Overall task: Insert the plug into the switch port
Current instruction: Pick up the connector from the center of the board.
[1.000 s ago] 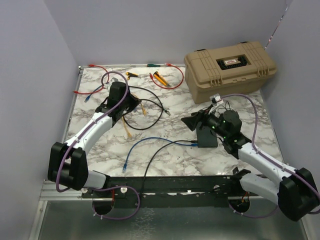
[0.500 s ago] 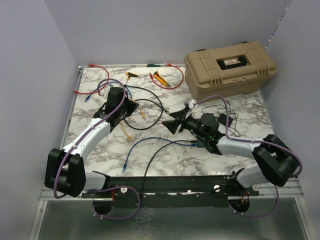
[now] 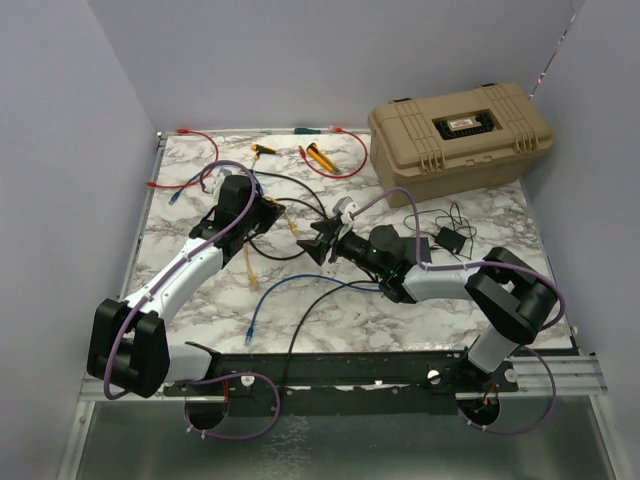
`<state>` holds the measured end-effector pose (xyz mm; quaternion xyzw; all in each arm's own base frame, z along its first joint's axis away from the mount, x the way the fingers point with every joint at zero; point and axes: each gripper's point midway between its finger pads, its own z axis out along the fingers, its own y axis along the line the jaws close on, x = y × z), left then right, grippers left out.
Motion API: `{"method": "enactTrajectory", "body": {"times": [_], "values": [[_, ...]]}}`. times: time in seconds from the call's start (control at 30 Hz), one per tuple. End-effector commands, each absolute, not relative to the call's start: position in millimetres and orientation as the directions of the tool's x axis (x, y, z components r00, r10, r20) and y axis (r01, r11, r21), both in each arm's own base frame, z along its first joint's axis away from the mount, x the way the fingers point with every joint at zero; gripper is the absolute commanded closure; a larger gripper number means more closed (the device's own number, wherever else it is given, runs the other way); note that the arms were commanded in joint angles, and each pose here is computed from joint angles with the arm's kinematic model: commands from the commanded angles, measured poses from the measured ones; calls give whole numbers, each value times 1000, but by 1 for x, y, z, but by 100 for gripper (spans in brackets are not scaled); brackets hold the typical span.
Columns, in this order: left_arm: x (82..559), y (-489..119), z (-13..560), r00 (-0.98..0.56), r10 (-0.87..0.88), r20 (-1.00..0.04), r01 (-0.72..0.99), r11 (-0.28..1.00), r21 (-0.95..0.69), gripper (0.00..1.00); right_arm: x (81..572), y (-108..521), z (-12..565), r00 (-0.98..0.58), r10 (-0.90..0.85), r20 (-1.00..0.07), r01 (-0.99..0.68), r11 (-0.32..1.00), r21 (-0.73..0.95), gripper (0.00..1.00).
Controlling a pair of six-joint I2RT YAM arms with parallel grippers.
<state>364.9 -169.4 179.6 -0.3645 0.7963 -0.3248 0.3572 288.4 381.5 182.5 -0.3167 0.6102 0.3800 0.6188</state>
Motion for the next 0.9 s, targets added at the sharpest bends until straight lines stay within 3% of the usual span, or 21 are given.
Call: {"method": "enactTrajectory", "body": {"times": [0.0, 0.3, 0.53, 0.77, 0.87], "values": [[363, -179, 196, -477, -832, -282, -323, 464, -825, 100, 299, 392, 185, 38, 61, -997, -838, 546, 2, 41], [362, -184, 198, -483, -833, -270, -313, 452, -835, 100, 303, 399, 173, 80, 17, -997, -823, 565, -56, 50], [361, -186, 198, -482, -837, -259, -313, 441, -841, 100, 304, 400, 172, 95, 6, -995, -814, 576, -74, 67], [360, -185, 196, -483, -836, -260, -315, 442, -840, 100, 303, 398, 175, 104, 0, -995, -806, 586, -84, 98], [361, -185, 198, -487, -826, -283, -297, 461, -836, 100, 302, 395, 174, 100, -10, -995, -803, 589, -87, 99]]}}
